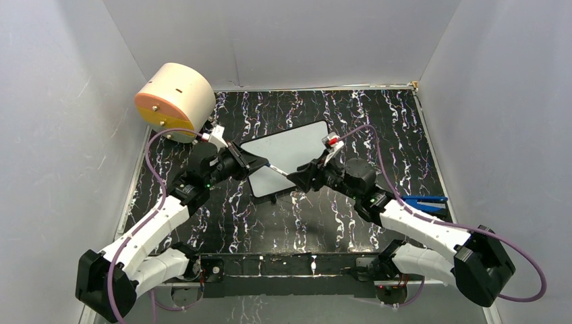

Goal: Write a sentence on the whiteboard
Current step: Open the whiteboard marker at the center of the board.

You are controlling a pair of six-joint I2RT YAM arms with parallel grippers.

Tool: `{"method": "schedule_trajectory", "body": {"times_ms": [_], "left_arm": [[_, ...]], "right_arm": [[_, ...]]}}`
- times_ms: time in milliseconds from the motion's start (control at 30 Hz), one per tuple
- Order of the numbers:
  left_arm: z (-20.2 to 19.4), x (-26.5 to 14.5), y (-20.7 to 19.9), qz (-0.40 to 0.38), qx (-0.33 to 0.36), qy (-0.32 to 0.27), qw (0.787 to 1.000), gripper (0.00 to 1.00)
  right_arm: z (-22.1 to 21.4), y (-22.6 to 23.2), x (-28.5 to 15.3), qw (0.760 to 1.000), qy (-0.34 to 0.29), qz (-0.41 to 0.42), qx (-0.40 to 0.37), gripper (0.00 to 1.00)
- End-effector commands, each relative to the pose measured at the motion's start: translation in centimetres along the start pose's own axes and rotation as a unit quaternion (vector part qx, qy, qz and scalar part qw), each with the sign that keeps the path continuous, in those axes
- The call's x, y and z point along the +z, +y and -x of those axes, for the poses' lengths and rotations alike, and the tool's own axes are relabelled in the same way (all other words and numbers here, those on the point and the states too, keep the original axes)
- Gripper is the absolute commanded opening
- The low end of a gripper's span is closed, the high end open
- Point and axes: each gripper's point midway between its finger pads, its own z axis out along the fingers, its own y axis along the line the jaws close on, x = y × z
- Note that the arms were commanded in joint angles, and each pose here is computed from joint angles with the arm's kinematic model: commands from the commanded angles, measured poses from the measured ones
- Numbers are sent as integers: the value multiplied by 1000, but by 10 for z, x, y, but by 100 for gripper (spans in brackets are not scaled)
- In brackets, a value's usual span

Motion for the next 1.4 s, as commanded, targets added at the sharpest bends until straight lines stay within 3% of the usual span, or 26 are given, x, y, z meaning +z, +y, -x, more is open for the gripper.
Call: {"method": "schedule_trajectory", "body": {"times_ms": [0,633,1000,1367], "left_arm": [[12,-5,-25,-69,-39,-35,996,0],[7,-8,-45,-171,-124,-24,977,0],[4,-8,-52,-187,-131,-6,974,0],[-1,0,-44,-174,-126,7,977,0]], "right_arm": [[41,28,-7,990,-99,74,72,64],[47,33,-2,975,-135,112,137,60],[38,24,5,977,-123,92,150,59],[51,38,1,973,-135,125,141,54]]}}
